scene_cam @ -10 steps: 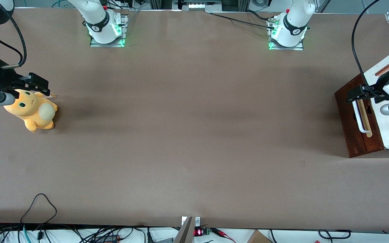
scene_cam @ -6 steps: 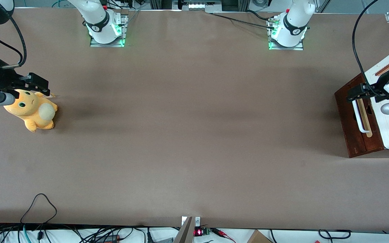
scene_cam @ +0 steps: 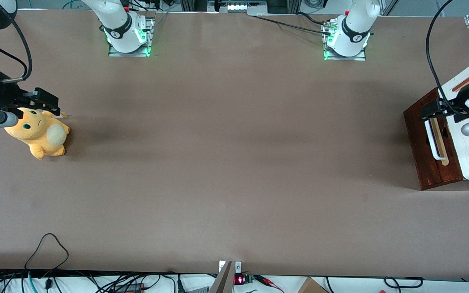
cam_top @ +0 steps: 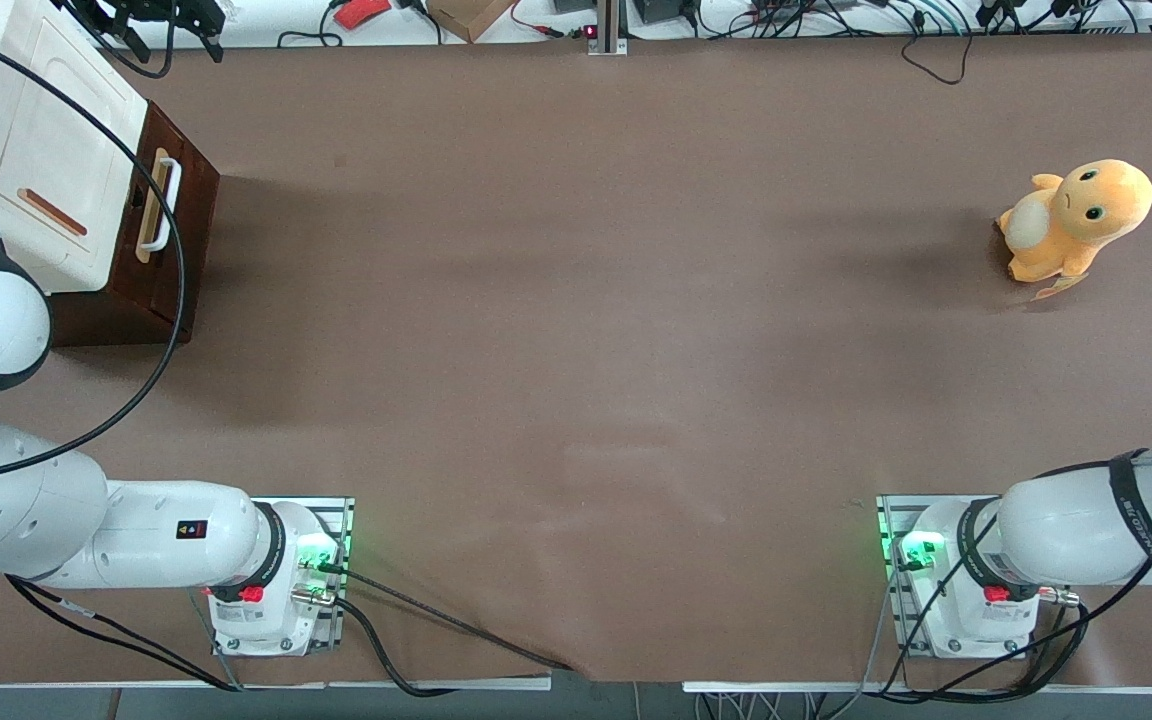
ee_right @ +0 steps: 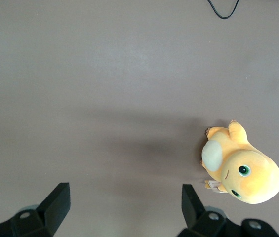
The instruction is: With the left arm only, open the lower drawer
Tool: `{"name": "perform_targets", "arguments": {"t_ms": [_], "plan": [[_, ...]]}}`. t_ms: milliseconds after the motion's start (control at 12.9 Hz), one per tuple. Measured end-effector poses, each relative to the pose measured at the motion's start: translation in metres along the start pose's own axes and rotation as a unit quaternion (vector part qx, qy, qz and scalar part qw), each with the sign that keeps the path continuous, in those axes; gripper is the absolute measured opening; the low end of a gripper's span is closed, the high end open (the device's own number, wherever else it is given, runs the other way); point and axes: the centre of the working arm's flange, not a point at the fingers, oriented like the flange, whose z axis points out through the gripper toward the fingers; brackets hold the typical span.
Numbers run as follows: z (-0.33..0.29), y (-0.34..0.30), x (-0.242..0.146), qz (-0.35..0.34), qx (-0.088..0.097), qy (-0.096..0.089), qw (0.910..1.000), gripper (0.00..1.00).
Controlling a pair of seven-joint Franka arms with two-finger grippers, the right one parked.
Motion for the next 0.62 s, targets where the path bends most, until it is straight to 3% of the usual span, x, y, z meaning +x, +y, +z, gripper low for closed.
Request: {"name": "perform_targets", "arguments": {"t_ms": [620], "plan": [[0.0013, -0.0017, -0.0006, 0.000, 0.000, -0.004, 1.0000, 1.00]]}}
